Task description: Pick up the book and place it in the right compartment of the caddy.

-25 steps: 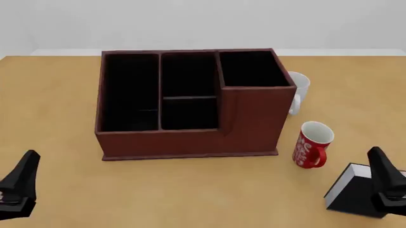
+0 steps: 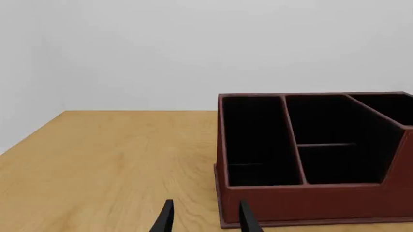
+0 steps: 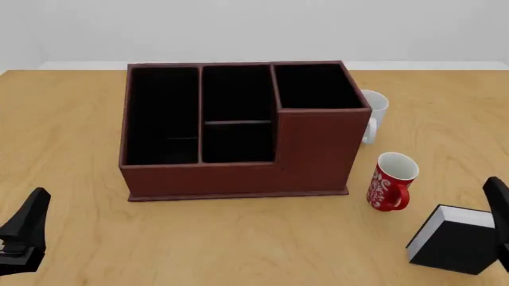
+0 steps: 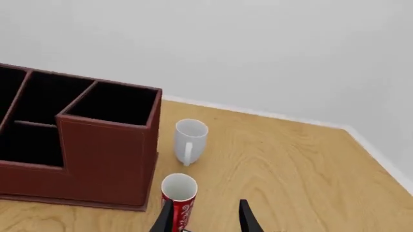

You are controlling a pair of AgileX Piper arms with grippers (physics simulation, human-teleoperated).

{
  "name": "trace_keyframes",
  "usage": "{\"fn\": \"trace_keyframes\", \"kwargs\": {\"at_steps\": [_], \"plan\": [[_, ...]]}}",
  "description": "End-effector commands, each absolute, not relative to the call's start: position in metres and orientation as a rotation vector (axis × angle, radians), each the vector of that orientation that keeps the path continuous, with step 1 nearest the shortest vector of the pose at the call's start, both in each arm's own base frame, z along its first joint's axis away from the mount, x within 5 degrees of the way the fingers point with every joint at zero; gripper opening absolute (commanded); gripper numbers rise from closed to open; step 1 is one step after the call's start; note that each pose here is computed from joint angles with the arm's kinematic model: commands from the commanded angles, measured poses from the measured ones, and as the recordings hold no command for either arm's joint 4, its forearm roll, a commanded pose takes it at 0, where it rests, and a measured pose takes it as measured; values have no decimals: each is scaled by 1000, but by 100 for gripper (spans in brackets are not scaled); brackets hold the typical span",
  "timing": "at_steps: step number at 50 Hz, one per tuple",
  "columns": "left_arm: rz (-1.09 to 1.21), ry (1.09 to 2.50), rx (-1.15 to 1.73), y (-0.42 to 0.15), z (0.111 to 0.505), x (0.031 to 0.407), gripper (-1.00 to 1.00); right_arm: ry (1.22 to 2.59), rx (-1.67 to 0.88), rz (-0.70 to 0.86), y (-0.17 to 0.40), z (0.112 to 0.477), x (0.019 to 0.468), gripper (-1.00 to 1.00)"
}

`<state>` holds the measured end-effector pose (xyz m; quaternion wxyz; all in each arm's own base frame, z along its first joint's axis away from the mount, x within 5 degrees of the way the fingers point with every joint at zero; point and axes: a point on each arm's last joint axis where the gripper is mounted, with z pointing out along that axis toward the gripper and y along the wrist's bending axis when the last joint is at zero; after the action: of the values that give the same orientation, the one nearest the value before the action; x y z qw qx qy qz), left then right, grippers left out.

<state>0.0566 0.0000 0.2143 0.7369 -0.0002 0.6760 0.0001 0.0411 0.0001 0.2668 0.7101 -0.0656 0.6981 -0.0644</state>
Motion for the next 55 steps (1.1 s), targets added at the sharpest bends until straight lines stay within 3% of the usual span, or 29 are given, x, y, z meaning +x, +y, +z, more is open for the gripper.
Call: {"fn": "trace_keyframes", "kwargs": {"at_steps": [1, 22, 40, 55], "plan": [[0, 1485, 0, 0, 214, 57, 100, 1620, -337, -209, 2, 287, 24, 100], [0, 1485, 0, 0, 214, 57, 100, 1788, -645, -457, 0, 337, 18, 100], [0, 1485, 0, 0, 214, 57, 100, 1906, -924, -480, 2, 385, 40, 100], [0, 1485, 0, 0, 214, 57, 100, 2049, -1071, -591, -5, 382, 65, 100]]}}
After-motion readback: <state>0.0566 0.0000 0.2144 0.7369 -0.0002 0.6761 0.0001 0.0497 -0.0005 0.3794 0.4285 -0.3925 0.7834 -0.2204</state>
